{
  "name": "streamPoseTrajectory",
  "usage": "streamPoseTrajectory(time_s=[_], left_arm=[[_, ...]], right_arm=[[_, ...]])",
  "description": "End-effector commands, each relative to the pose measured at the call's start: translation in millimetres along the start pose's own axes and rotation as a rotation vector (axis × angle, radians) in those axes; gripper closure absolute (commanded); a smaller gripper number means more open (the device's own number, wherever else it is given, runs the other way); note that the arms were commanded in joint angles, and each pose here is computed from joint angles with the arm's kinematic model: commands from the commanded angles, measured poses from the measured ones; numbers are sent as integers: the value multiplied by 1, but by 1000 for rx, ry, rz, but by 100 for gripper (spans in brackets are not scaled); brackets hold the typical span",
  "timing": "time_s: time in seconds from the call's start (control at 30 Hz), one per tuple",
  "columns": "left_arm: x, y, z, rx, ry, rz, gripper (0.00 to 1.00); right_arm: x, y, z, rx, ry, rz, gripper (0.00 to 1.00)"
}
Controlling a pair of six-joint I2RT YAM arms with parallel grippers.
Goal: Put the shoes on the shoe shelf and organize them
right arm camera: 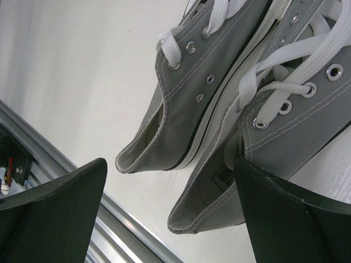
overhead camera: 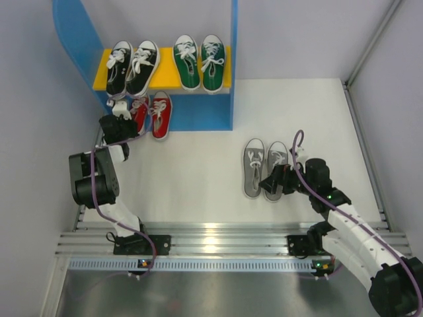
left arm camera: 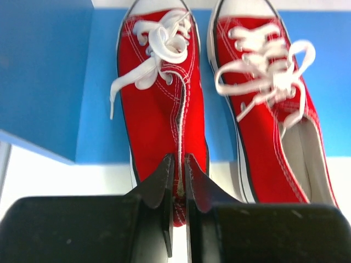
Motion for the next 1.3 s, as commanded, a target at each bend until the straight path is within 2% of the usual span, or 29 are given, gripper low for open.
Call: streamPoseTrajectory(time_s=[0.0, 0.03, 0.07, 0.1, 0.17, 0.23, 0.27, 0.33, 0.37, 0.57, 0.67, 0.9, 0.93, 1.0, 1.03, 1.07, 1.1, 1.27], left_arm=[[-9, 13, 29, -109, -36, -35, 92], [-9, 16, 24, -101, -29, -26, 88], [-9, 19, 26, -108, -21, -18, 70], [-9, 22, 27, -113, -19, -13, 65], [-10, 28, 27, -113, -7, -3, 63], [-11, 33, 29, -107, 3, 5, 54], [-12, 36, 30, -104, 16, 4, 42], [-13, 42, 30, -87, 63, 16, 27], [-16, 44, 30, -77, 88, 15, 3], [-43, 73, 46, -79, 289, -35, 2], [-66, 91, 47, -18, 351, -78, 2], [-156, 153, 49, -9, 359, -374, 2], [-179, 164, 48, -4, 338, -426, 2], [-209, 176, 40, 20, 335, -487, 2], [-236, 190, 28, 44, 324, -551, 2], [-242, 190, 25, 30, 318, -527, 2], [-267, 202, 9, 72, 299, -589, 2], [-310, 218, -34, 165, 251, -646, 1]], right_arm=[[9, 2, 23, -68, 53, 20, 0], [10, 3, 24, -70, 53, 25, 1], [10, 3, 24, -73, 55, 28, 1], [11, 3, 25, -77, 57, 30, 1], [13, 4, 26, -83, 59, 35, 0], [13, 6, 27, -91, 62, 37, 1], [13, 6, 28, -95, 63, 37, 1], [15, 7, 29, -102, 66, 42, 1], [15, 7, 30, -105, 67, 41, 0], [14, 11, 31, -122, 69, 30, 1], [12, 11, 32, -128, 63, 15, 1], [-2, 18, 33, -148, 41, -85, 0], [-7, 21, 37, -168, 35, -122, 1], [-12, 25, 35, -170, 3, -167, 1], [-18, 28, 39, -192, -7, -213, 1], [-21, 30, 40, -201, -32, -236, 1], [-25, 34, 39, -207, -51, -267, 1], [-33, 38, 41, -262, -121, -318, 1]])
Point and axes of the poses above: each gripper's point midway between its finger pads, its own y axis back along the fingers, its own x axis along the line the jaws close on, z = x × y, the point moved 1 cm from there along y, back along the fingers, and after that the axes turned 8 degrees about y, right-handed, at the moved point
